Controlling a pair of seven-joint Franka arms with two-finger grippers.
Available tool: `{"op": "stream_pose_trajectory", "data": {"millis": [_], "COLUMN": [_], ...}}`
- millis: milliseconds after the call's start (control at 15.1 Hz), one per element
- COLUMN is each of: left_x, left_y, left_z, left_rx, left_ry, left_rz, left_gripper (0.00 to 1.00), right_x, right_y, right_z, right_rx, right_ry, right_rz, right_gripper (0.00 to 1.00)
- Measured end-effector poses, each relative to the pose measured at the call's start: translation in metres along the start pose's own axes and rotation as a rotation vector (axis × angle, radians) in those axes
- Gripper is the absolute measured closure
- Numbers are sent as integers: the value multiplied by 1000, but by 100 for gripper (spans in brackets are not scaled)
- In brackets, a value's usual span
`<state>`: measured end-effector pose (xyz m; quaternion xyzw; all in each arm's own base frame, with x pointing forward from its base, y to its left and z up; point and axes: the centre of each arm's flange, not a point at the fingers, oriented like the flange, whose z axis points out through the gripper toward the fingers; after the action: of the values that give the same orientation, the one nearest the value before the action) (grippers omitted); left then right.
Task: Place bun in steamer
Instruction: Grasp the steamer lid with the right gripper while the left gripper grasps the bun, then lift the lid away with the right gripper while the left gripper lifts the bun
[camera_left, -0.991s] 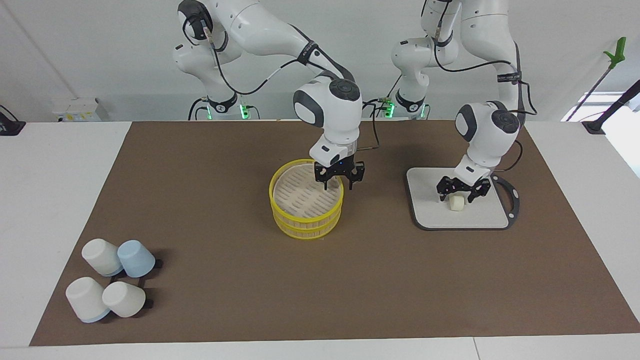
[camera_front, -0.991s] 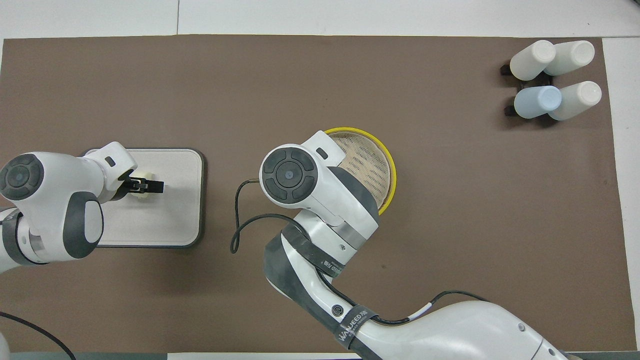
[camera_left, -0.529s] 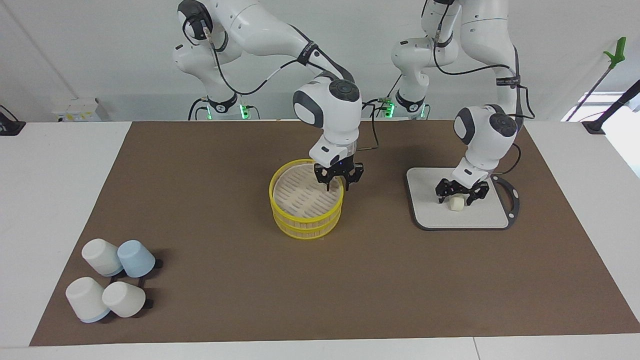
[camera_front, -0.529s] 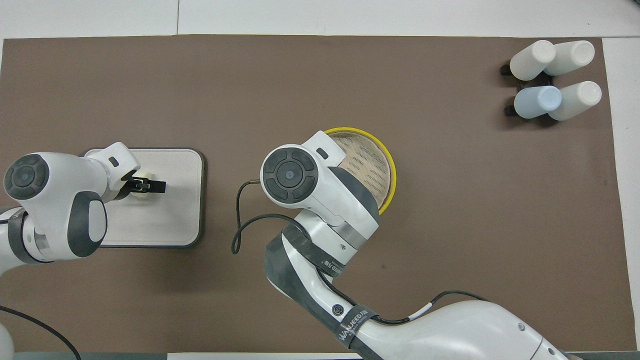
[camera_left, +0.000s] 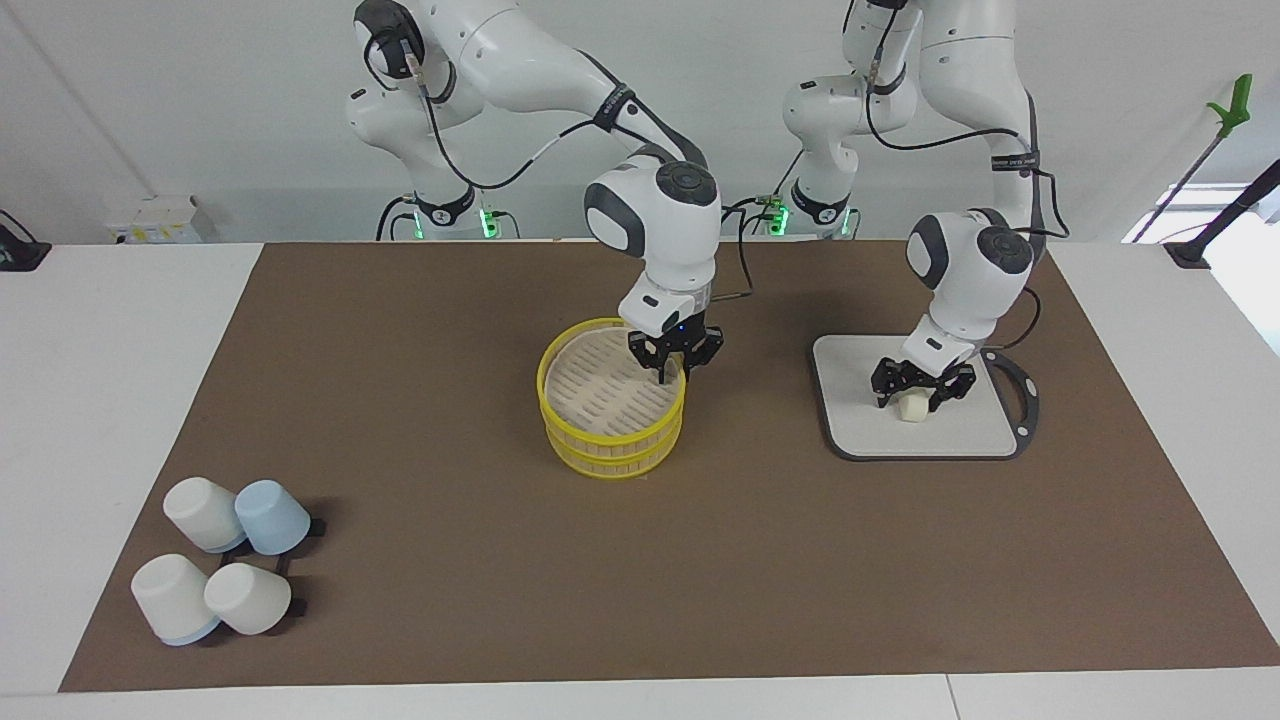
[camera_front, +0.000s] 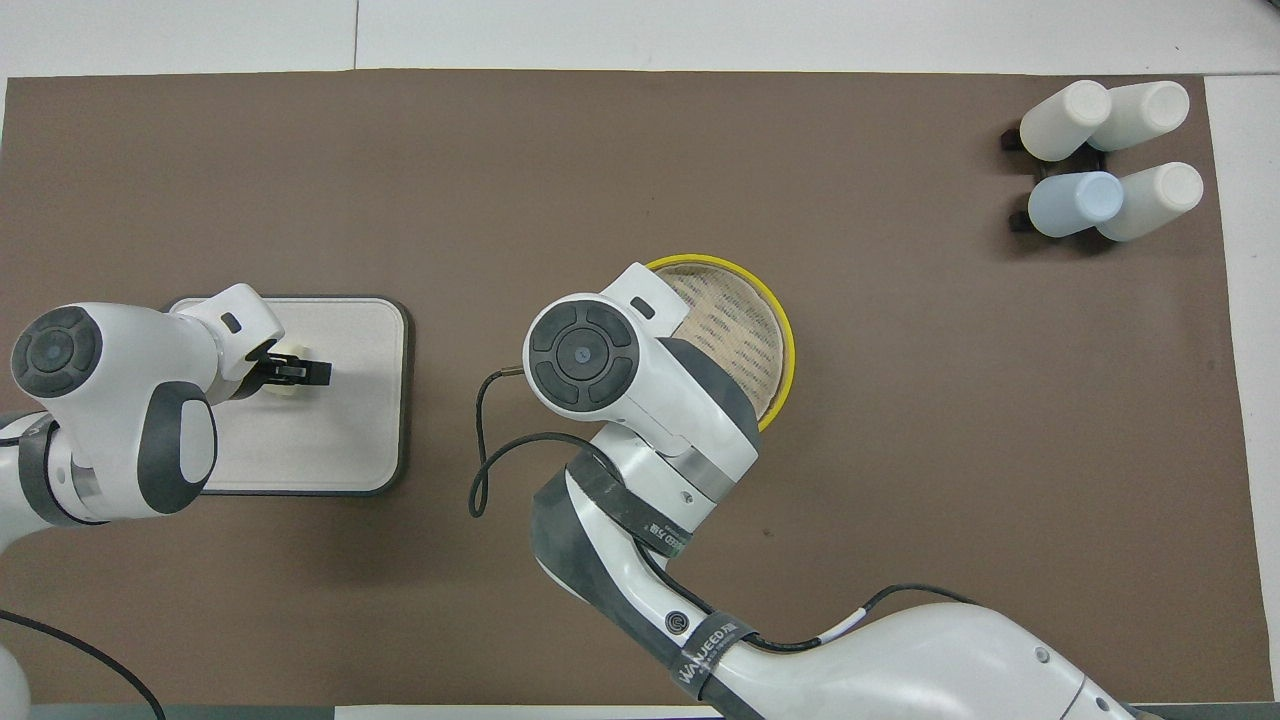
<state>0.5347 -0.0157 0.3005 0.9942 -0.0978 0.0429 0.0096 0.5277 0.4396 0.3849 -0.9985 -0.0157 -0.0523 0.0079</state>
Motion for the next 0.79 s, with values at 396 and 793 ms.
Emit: {"op": "stream_pose_trajectory", "data": {"millis": [396, 793], "left_x": [3, 3], "left_y": [0, 0], "left_z": [-5, -7], "left_rx": [-4, -5], "left_ry": [-18, -23], "left_rz": [0, 0], "left_gripper": [30, 68], "right_x": [5, 29], "right_y": [1, 28], "right_z": [-8, -45], "right_rx": [10, -45], "right_ry": [9, -28], "right_rz": [9, 37], "right_gripper": [92, 92]}}
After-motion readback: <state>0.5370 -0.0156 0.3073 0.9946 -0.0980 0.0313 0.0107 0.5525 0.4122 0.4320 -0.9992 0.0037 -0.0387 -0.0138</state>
